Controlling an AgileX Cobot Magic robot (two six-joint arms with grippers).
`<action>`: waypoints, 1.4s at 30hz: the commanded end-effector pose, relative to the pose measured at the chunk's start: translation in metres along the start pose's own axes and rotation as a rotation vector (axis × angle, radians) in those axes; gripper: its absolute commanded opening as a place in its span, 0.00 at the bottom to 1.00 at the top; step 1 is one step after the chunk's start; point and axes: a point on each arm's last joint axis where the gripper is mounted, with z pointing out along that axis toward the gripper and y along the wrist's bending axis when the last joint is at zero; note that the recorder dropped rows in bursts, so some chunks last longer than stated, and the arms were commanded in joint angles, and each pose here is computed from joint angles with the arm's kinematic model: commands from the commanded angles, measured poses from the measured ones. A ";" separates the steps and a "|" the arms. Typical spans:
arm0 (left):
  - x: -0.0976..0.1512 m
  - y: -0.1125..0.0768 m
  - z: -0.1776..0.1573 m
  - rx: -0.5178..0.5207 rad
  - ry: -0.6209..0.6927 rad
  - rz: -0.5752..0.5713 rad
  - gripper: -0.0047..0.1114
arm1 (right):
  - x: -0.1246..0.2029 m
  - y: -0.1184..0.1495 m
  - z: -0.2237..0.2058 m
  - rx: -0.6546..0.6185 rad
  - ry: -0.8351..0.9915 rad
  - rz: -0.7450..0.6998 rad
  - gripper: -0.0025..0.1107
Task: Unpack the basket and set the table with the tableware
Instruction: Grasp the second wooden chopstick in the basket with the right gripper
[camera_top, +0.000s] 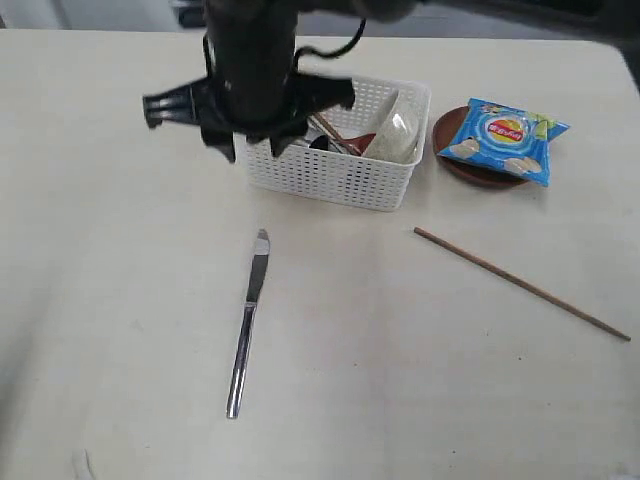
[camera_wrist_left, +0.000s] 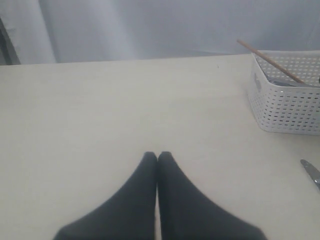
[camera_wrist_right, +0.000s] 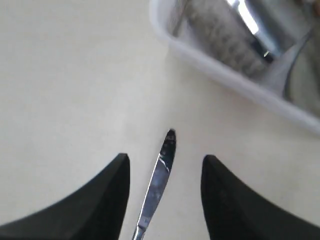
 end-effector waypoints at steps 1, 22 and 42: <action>0.000 0.000 0.000 0.008 -0.005 -0.001 0.04 | -0.037 -0.030 -0.029 0.011 -0.085 0.043 0.40; 0.000 0.000 0.000 0.008 -0.005 -0.001 0.04 | -0.096 -0.065 0.076 0.053 -0.136 -0.239 0.40; 0.000 0.000 0.000 0.006 -0.005 0.005 0.04 | -0.100 -0.073 0.101 0.126 -0.158 -0.284 0.02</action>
